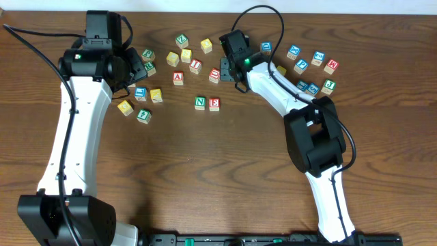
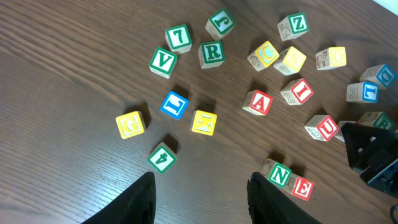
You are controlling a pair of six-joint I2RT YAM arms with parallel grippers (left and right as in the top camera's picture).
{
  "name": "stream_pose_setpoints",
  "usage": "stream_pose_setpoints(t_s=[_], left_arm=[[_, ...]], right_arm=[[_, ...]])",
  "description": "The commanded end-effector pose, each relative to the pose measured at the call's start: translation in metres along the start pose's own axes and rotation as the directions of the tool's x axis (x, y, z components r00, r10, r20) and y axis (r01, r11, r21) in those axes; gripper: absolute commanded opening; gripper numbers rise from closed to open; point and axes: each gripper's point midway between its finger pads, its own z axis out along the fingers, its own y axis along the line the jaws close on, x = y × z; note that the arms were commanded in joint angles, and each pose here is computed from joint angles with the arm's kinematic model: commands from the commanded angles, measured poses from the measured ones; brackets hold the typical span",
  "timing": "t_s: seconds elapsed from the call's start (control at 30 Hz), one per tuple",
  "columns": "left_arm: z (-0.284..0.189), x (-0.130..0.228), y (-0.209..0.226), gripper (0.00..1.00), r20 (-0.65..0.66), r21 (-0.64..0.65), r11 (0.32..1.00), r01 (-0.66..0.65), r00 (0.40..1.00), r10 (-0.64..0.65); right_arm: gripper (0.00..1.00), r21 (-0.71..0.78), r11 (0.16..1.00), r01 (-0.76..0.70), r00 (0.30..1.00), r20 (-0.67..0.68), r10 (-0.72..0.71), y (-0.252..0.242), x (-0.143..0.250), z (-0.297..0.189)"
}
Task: Spell out NEURIPS
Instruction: 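Lower the right gripper onto the red U block and grasp it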
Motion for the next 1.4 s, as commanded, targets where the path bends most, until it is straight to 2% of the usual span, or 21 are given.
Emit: stream_pose_setpoints(t_s=[0.0,0.5,0.77,0.93,1.17,1.37], left_arm=[[0.0,0.0,0.001,0.47,-0.002,-0.004,1.0,-0.007,1.0,0.007],[0.0,0.0,0.001,0.47,-0.002,-0.004,1.0,-0.008,1.0,0.008],[0.0,0.0,0.001,0.47,-0.002,-0.004,1.0,-0.007,1.0,0.007],[0.0,0.0,0.001,0.47,-0.002,-0.005,1.0,-0.008,1.0,0.008],[0.0,0.0,0.001,0.47,-0.002,-0.005,1.0,-0.008,1.0,0.008],[0.0,0.0,0.001,0.47,-0.002,-0.005,1.0,-0.008,1.0,0.008]], right_arm=[[0.43,0.012,1.0,-0.011,1.0,-0.002,0.011,-0.004,0.004,0.004],[0.29,0.022,1.0,-0.009,1.0,-0.004,0.009,-0.006,0.006,0.006],[0.23,0.006,1.0,-0.005,0.999,-0.048,0.005,-0.004,0.015,0.002],[0.24,-0.045,0.999,-0.005,0.988,-0.153,-0.002,0.003,0.034,-0.01],[0.25,-0.011,1.0,0.003,0.944,-0.331,-0.007,-0.01,0.075,-0.022],[0.25,-0.01,1.0,0.0,0.906,-0.424,-0.004,-0.012,0.097,-0.031]])
